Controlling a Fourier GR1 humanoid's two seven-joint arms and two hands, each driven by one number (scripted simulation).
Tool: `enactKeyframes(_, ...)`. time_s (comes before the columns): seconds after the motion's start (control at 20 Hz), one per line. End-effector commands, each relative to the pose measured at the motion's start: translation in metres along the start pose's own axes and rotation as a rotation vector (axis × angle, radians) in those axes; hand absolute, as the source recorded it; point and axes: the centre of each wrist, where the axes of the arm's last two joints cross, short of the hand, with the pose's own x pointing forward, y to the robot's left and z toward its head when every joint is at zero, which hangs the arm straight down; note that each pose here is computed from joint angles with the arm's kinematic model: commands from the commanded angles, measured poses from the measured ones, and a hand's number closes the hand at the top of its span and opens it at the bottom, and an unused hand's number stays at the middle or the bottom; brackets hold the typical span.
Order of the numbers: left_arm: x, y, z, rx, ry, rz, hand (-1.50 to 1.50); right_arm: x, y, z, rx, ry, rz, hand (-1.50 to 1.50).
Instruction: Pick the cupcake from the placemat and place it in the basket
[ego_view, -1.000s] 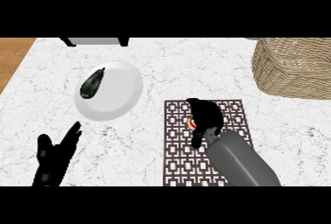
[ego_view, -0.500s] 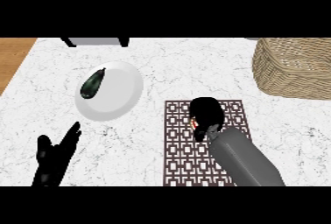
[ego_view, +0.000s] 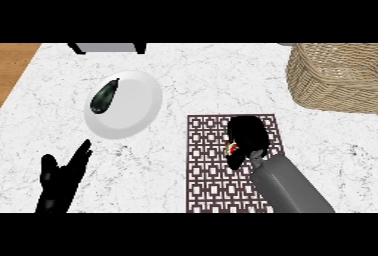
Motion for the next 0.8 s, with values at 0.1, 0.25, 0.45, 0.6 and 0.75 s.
enactKeyframes(0.1,-0.018,0.000,0.004,-0.002,0.080,0.015,0.00,-0.016,-0.022,0.017,-0.169,0.027,-0.070,1.50)
enactKeyframes(0.25,-0.009,0.012,0.002,0.008,0.085,0.012,0.00,-0.022,-0.048,0.025,-0.268,-0.012,-0.351,1.50)
enactKeyframes(0.45,-0.013,0.011,0.003,0.032,0.087,0.018,0.00,-0.009,-0.093,0.050,-0.514,-0.105,-0.763,1.50)
enactKeyframes(0.6,-0.019,-0.001,-0.003,0.019,0.092,0.021,0.00,-0.033,-0.121,0.071,-0.656,-0.121,-0.779,1.50)
enactKeyframes(0.75,-0.021,-0.003,0.012,0.023,0.071,0.033,0.00,-0.057,-0.162,0.104,-0.692,-0.070,-0.834,1.50)
